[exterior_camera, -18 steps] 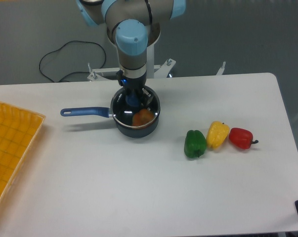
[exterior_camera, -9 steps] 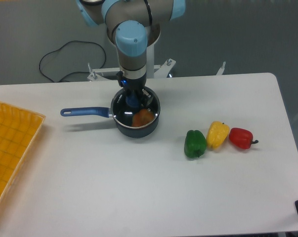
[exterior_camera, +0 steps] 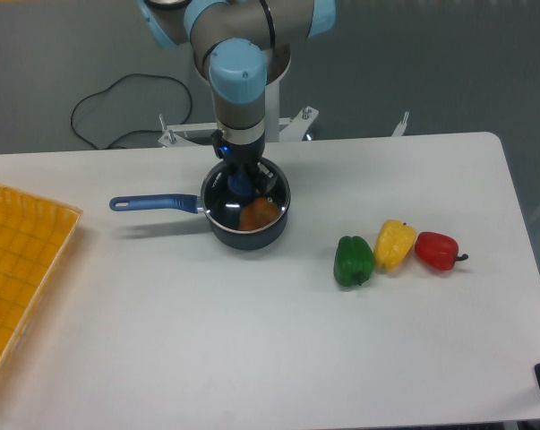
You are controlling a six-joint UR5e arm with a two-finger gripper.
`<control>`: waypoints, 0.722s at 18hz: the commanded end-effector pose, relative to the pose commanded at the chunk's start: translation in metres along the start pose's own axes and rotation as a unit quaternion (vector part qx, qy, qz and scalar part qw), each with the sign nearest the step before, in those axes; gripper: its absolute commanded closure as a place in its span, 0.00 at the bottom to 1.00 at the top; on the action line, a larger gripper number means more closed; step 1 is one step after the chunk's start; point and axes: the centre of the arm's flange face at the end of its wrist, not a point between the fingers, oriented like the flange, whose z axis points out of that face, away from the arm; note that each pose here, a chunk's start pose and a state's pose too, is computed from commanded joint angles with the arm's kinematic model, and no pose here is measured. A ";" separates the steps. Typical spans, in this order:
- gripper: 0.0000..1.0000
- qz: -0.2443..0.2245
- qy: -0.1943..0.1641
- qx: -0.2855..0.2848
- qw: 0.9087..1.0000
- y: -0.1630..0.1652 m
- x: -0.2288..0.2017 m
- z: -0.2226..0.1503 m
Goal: Close the pot lid
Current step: 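Hold the lid knob steady while the lid settles on the pot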
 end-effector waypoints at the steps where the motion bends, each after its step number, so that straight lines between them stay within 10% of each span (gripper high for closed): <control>1: 0.58 0.000 0.001 0.000 1.000 0.000 0.000 0.001; 13: 0.53 0.001 0.000 -0.003 1.000 0.000 0.000 0.002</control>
